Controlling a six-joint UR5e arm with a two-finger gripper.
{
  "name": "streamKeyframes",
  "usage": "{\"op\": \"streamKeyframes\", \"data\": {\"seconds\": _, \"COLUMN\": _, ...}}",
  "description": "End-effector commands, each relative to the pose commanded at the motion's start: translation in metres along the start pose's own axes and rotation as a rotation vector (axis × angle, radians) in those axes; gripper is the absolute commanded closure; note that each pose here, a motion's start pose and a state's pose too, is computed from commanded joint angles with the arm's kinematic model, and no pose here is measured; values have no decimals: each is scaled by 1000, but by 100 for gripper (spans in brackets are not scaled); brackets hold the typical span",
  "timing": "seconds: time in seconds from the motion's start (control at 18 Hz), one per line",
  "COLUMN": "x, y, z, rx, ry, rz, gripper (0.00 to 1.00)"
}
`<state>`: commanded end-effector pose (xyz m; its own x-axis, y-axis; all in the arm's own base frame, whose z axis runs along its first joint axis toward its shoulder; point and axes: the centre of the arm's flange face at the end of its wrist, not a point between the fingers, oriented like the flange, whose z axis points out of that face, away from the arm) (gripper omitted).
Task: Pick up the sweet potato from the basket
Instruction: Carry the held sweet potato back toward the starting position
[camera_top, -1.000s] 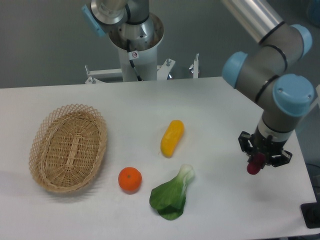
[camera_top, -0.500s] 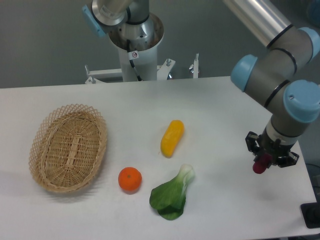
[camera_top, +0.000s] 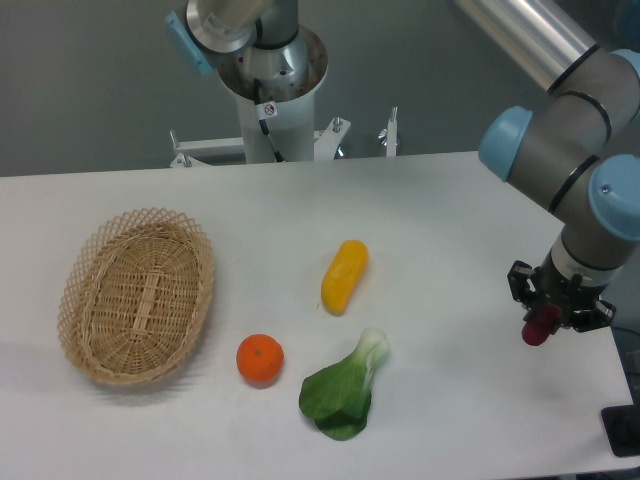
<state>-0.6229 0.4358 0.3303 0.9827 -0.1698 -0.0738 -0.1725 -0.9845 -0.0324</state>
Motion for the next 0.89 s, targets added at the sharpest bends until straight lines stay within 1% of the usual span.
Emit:
{"op": "streamKeyframes", "data": {"seconds": 0.11, "x": 0, "y": 0, "z": 1, "rx": 0, "ry": 1, "rz": 6, "gripper": 85}}
{"op": "streamKeyframes", "data": {"seconds": 0.22, "x": 0, "y": 0, "z": 1, "rx": 0, "ry": 1, "rz": 37, "gripper": 85}}
{"op": "streamKeyframes", "data": {"seconds": 0.89, "x": -1, "y": 1, "z": 2, "rx": -2, "ry": 0, "rz": 38, "gripper": 85}}
